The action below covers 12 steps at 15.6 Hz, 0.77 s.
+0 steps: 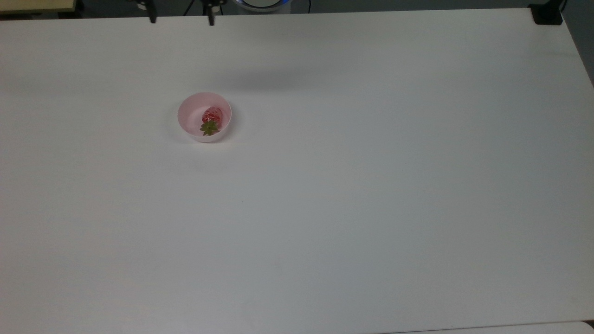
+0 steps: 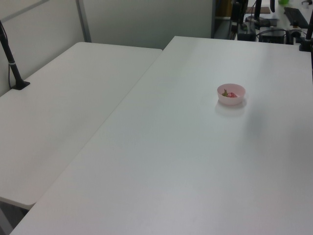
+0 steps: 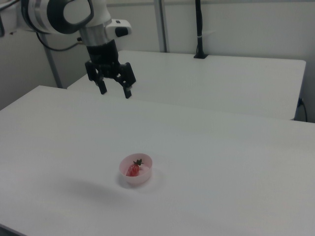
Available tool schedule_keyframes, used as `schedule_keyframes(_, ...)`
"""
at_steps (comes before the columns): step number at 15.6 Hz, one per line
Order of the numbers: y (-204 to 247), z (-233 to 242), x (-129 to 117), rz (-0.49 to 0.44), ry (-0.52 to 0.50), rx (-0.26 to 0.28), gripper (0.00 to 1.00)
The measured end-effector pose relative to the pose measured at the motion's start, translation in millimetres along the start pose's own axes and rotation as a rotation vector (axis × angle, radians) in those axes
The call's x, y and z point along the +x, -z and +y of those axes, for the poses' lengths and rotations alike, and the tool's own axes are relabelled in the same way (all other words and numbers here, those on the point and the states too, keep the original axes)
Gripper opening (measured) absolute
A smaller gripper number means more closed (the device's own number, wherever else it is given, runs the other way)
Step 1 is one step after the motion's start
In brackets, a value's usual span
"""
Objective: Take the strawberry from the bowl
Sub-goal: 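Move the open gripper toward the pink bowl, then lower the gripper into the pink bowl around the red strawberry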
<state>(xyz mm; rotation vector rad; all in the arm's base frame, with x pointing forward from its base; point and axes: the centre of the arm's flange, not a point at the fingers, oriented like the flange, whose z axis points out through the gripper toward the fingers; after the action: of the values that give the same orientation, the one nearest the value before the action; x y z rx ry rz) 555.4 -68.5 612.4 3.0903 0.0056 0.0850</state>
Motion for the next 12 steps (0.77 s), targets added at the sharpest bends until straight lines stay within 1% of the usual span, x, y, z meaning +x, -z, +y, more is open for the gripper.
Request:
schedule_keyframes(1,-6.4,3.6,-0.2,-0.017,0.005,-0.038,1.0)
schedule_keyframes(3,-24.7,10.7,-1.1,-0.058,0.005,-0.072,1.0)
schedule_keyframes(5,-48.0,22.0,-2.4,-0.106,-0.011,-0.074,1.0)
schedule_keyframes(6,-64.7,26.8,-3.1,-0.134,-0.019,-0.071,0.98)
schedule_keyframes(7,-81.2,30.6,-2.2,-0.143,-0.043,-0.071,0.97)
schedule_keyframes(9,-120.1,38.7,2.1,-0.115,-0.114,-0.078,0.97)
schedule_keyframes(11,-154.9,41.9,4.6,-0.086,-0.132,-0.083,0.97)
schedule_keyframes(12,-169.0,41.4,5.1,-0.09,-0.127,-0.086,0.97)
